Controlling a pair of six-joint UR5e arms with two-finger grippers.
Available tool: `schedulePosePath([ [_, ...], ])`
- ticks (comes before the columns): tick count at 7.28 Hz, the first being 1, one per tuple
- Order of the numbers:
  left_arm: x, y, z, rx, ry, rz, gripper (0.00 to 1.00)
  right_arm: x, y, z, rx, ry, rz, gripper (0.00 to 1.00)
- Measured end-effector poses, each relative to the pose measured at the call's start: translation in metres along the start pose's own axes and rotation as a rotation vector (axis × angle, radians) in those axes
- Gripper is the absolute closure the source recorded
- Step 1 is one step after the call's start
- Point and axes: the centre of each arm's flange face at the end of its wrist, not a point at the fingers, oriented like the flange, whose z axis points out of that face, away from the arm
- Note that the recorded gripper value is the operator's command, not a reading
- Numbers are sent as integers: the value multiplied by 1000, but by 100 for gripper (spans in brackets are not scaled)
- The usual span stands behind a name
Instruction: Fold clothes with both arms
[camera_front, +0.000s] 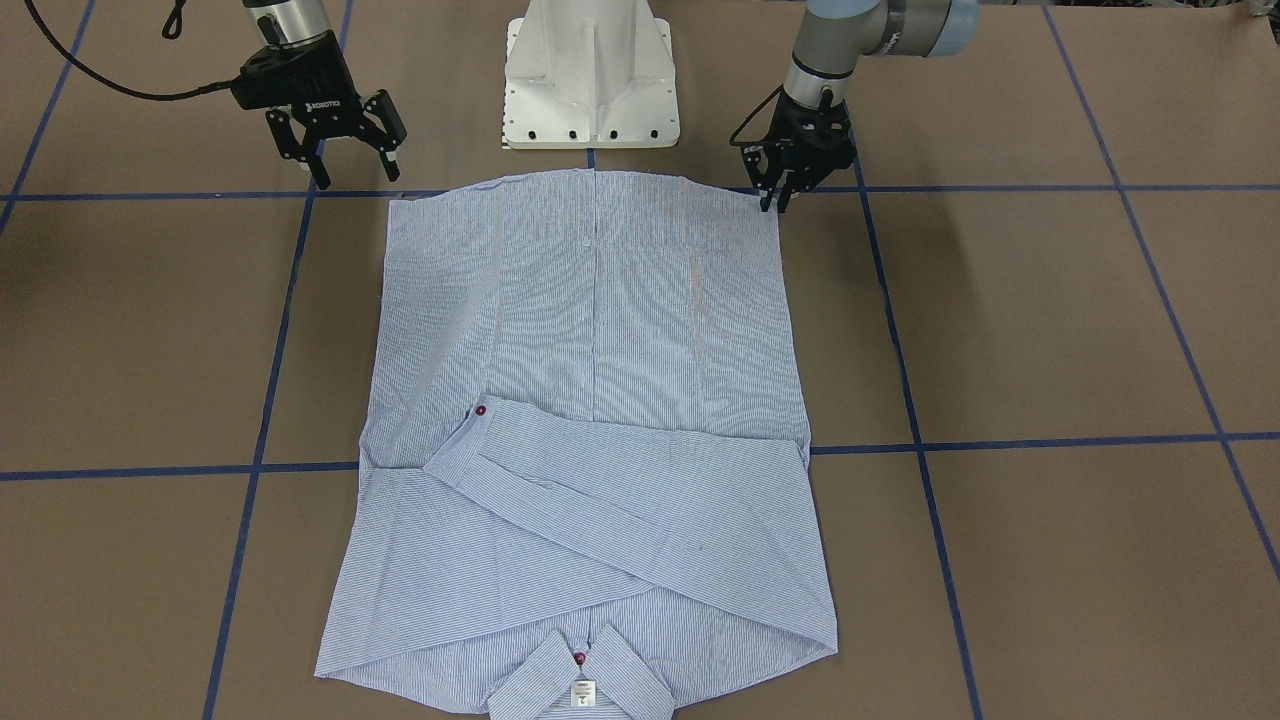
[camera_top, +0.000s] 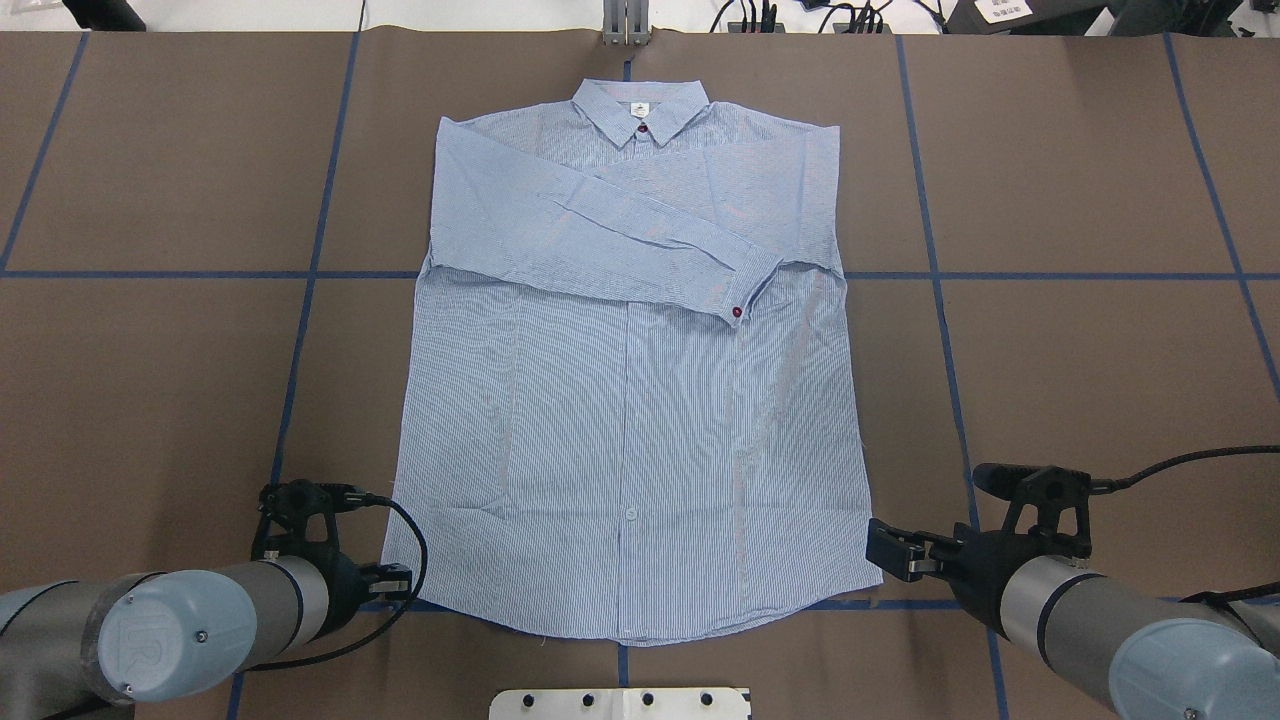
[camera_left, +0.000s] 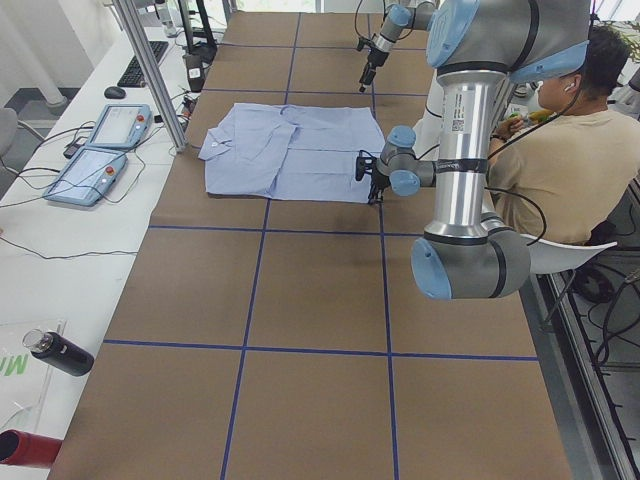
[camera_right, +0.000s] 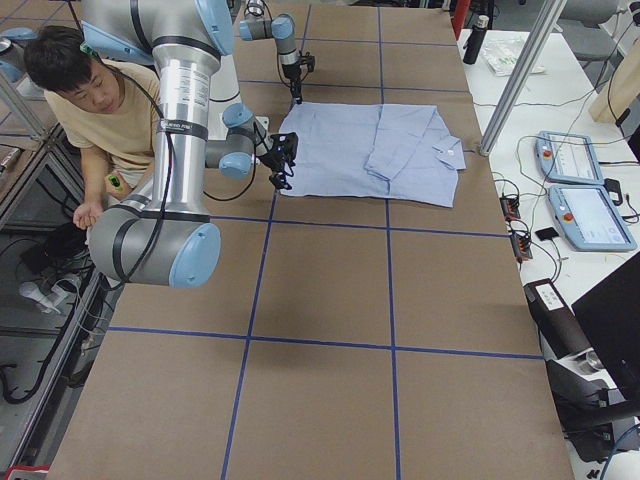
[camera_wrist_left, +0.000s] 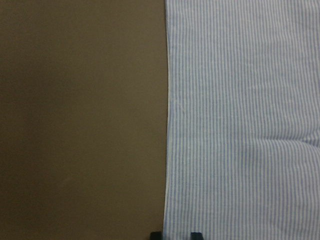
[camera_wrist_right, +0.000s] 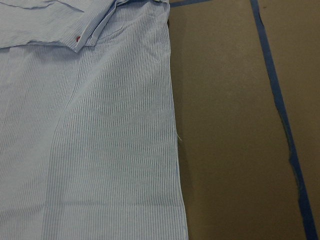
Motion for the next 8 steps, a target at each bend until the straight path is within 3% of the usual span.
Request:
schedulePosePath([
  [1,0,1,0,-1,0,0,78,0,0,0,0,0,0,0],
  [3,1,1,0,-3,2,0,100,1,0,0,0,2,-1,0],
  [6,5,0,-5,1,16,-6,100,5,1,3,0,3,1,0],
  [8,8,-1,-10,3,27,-9,100,17,6,17,6,-39,18,0],
])
